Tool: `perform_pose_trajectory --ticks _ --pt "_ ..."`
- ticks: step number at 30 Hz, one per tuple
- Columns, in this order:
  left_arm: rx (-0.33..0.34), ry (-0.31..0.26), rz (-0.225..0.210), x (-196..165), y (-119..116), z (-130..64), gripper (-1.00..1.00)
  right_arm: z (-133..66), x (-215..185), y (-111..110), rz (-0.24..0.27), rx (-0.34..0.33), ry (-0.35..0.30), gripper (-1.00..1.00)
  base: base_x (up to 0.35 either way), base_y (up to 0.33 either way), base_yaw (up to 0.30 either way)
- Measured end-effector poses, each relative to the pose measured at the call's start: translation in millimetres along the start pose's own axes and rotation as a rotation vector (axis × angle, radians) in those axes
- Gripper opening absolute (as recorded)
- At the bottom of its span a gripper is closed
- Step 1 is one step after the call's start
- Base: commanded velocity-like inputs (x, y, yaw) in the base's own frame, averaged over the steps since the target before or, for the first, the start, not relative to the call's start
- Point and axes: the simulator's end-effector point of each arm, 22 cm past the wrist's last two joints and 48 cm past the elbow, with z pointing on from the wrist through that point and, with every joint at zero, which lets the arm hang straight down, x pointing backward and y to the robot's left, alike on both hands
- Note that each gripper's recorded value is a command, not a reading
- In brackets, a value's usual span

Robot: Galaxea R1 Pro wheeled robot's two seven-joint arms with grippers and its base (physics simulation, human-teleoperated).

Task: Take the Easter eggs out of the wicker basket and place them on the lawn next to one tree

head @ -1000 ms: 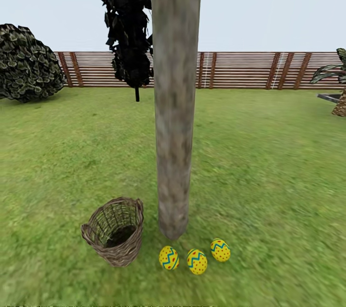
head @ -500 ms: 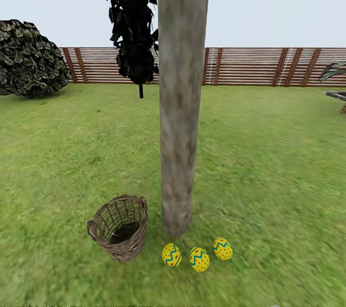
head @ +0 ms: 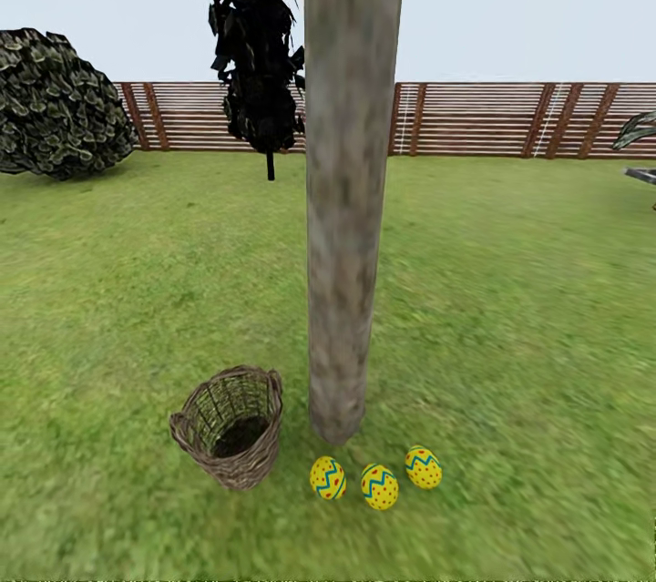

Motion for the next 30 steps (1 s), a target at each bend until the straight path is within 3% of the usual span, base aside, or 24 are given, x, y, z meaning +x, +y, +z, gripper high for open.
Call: perform_pose_trajectory --ticks 20,24,30 --pt "-0.002 0.018 -0.002 8 -4 -24.6 1.0 -25.3 10 -2 0.004 -0.002 0.027 1.0 0.0 0.0 0.0" --pt "-0.004 0.021 -0.003 10 -3 -26.8 1.0 -27.4 14 -4 0.031 0.003 0.038 1.0 0.0 0.0 0.0" --pt "-0.008 0.028 -0.005 12 -1 -25.7 1.0 -28.1 39 -1 0.083 -0.002 0.133 1.0 0.0 0.0 0.0"
